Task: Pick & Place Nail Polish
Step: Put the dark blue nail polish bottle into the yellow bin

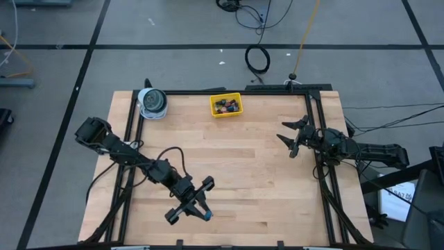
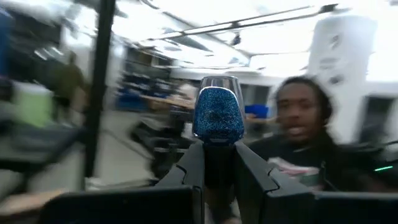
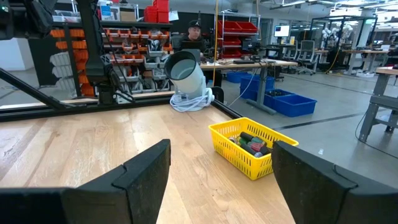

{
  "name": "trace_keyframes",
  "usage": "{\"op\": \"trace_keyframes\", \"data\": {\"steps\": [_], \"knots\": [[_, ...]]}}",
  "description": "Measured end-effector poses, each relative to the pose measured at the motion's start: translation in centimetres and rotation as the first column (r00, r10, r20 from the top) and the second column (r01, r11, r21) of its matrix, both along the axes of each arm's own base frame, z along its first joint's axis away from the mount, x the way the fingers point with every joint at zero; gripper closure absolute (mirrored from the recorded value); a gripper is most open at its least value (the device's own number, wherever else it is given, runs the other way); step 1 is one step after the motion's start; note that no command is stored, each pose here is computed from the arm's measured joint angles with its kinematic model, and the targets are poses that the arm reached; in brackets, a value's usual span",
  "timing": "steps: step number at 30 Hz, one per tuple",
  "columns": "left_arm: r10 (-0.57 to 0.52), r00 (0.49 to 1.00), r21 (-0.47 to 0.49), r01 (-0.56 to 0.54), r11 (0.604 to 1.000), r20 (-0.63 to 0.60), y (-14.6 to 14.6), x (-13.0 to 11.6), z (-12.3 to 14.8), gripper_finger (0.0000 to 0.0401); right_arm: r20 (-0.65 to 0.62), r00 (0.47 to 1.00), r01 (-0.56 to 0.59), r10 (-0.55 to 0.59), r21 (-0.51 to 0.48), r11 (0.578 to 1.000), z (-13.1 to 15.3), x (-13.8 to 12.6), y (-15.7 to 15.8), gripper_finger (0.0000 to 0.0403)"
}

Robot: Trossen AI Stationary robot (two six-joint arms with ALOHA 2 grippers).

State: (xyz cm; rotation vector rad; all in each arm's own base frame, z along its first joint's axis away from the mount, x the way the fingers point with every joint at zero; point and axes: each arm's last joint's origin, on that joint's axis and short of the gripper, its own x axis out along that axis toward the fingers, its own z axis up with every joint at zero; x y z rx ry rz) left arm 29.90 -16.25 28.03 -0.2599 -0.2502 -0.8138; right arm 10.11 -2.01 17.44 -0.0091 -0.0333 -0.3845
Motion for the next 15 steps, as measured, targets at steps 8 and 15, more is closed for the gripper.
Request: {"op": "trace_keyframes", "data": {"steps": [8, 15], "knots": [[0.467, 0.881, 0.237, -0.471, 0.850, 0.073, 0.3, 0.7, -1.2, 0.0364, 0.000, 1.000, 0.000, 0.000, 0.000, 1.000, 0.0, 0.0, 0.0, 0.0135], [0.862, 0.506, 0.378, -0.803, 0.461, 0.025, 3.1, 1.6, -2.5, 0.0364, 0.000, 1.000, 0.000, 0.000, 0.000, 1.000, 0.0, 0.0, 0.0, 0.0135]]}}
